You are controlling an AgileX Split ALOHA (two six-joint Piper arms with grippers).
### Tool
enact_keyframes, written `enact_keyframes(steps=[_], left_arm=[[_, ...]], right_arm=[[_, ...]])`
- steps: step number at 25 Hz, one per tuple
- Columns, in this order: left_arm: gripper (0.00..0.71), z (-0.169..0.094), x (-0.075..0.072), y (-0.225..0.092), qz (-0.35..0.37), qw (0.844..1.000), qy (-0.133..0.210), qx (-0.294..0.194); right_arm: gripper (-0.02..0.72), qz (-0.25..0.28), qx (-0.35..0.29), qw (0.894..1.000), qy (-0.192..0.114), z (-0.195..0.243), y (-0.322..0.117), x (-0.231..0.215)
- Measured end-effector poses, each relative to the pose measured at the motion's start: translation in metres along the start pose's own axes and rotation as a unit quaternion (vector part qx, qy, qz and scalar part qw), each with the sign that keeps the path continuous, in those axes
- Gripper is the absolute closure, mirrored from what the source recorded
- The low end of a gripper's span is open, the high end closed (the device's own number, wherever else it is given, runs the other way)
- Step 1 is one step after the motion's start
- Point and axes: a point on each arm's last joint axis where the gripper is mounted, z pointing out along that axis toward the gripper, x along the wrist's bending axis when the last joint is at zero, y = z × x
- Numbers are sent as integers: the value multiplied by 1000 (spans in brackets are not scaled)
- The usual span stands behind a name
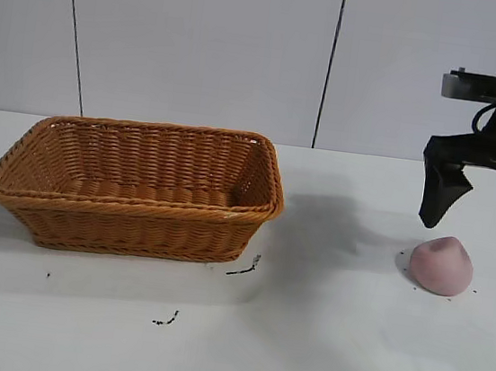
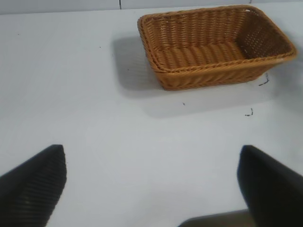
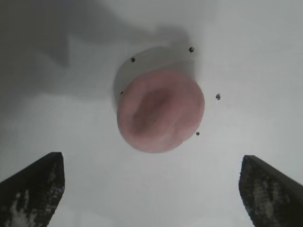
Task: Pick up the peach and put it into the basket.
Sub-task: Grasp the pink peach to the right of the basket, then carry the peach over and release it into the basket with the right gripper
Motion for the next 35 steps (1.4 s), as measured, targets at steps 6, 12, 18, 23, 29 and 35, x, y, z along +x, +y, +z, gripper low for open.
enact_keyframes(steps=[6, 12, 18, 23, 29, 35], left_arm=[[16, 0, 0, 0, 0, 1000, 0, 0], [16, 0, 0, 0, 0, 1000, 0, 0], [16, 0, 0, 0, 0, 1000, 0, 0], [16, 0, 0, 0, 0, 1000, 0, 0], [16, 0, 0, 0, 0, 1000, 0, 0], [16, 0, 0, 0, 0, 1000, 0, 0]], right_arm=[[8, -3, -2, 1000, -5, 35, 3, -1], [83, -2, 11, 1000, -5, 52, 1, -1], [398, -3, 15, 1000, -4, 52, 0, -1], [716, -11, 20, 1000, -4, 50, 1, -1], [716, -16, -13, 1000, -6, 7, 9, -1], [717, -12, -72, 997, -2, -84, 43, -1]])
